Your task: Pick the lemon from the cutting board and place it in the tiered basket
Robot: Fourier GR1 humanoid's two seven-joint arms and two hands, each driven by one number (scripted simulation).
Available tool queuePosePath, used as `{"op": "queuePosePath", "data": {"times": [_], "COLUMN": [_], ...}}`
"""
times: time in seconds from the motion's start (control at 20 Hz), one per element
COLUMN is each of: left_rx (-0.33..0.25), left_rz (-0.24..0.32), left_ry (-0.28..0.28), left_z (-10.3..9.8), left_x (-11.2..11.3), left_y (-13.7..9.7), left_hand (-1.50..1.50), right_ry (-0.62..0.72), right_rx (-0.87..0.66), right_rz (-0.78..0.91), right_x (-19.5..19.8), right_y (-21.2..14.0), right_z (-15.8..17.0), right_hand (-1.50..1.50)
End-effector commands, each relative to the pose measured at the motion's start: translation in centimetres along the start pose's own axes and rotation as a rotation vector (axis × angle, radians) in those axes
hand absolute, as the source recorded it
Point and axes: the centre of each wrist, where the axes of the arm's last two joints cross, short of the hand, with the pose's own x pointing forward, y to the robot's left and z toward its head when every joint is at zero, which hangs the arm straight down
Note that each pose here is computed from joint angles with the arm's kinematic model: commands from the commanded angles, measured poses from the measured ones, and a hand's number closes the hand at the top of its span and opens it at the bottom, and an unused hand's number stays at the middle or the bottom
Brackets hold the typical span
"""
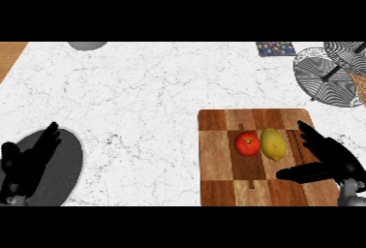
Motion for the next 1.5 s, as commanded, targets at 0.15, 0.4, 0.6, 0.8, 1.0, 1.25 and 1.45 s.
{"op": "queuePosePath", "data": {"times": [0.15, 0.4, 0.6, 0.8, 1.0, 1.25, 1.45], "left_rx": [-0.003, -0.010, -0.006, 0.002, -0.004, -0.007, -0.014], "left_rz": [0.006, 0.008, 0.007, 0.008, -0.023, 0.010, 0.010], "left_ry": [0.010, 0.004, 0.009, -0.011, 0.003, -0.007, 0.009], "left_z": [-0.6, 0.4, -0.8, -0.7, 0.1, 0.0, -0.8], "left_x": [-0.2, -0.3, 0.2, 0.7, 0.4, -0.1, -0.1], "left_y": [-1.1, 1.0, 1.3, 0.7, 0.6, 0.2, 2.0], "left_hand": [0.00, 0.00, 0.00, 0.00, 0.00, 0.00, 0.00], "right_ry": [-0.003, -0.001, -0.005, -0.003, -0.165, -0.168, -0.189], "right_rx": [0.009, 0.021, 0.035, 0.049, 0.011, -0.072, -0.159], "right_rz": [-0.011, -0.008, -0.021, -0.019, 0.032, -0.008, -0.038], "right_x": [1.0, -2.5, -0.2, -1.4, 0.0, -0.7, 0.2], "right_y": [1.3, 3.0, 2.1, 4.3, 6.5, 6.6, 4.2], "right_z": [-2.6, -3.1, -4.0, -4.7, -4.7, -5.0, -2.9], "right_hand": [-1.50, -1.50, -1.50, -1.50, 1.50, 1.50, 1.50]}}
